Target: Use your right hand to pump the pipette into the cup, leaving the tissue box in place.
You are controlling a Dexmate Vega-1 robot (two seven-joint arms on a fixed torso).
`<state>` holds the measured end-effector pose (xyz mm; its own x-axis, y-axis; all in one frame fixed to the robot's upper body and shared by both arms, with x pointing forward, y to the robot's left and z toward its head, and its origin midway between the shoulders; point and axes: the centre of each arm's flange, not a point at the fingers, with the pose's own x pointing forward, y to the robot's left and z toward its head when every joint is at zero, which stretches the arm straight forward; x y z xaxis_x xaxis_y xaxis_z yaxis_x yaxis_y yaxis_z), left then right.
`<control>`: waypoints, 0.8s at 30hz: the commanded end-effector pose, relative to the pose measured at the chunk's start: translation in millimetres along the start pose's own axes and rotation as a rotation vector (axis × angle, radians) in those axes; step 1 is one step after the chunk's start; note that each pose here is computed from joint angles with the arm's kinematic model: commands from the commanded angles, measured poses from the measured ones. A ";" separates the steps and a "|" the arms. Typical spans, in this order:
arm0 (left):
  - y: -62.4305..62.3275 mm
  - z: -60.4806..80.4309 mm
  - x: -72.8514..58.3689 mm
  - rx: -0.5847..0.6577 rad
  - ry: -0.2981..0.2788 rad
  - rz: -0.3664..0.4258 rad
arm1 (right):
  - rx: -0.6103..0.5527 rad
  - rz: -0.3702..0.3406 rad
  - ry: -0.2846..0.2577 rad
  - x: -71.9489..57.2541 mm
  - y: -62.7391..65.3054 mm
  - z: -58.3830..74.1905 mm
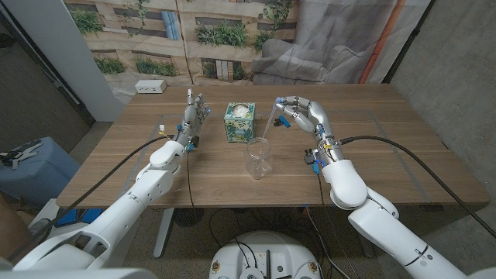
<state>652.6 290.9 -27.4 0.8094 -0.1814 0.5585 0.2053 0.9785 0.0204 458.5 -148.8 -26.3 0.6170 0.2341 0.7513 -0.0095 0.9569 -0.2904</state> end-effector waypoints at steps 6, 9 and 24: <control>-0.1 0.1 0.0 0.000 -0.001 0.000 | -0.063 0.017 0.014 -2.3 15.3 -14.8; -0.1 0.1 0.0 0.000 -0.001 0.000 | -0.071 0.024 0.019 -2.8 17.0 -17.5; 0.0 0.2 0.1 0.000 -0.001 0.000 | -0.092 0.043 0.045 -10.5 21.3 -32.8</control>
<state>652.5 290.9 -27.2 0.8091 -0.1810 0.5591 0.2049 0.9786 0.0203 472.9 -137.3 -49.1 0.6449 0.2546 0.7206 0.0284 0.9343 -0.3554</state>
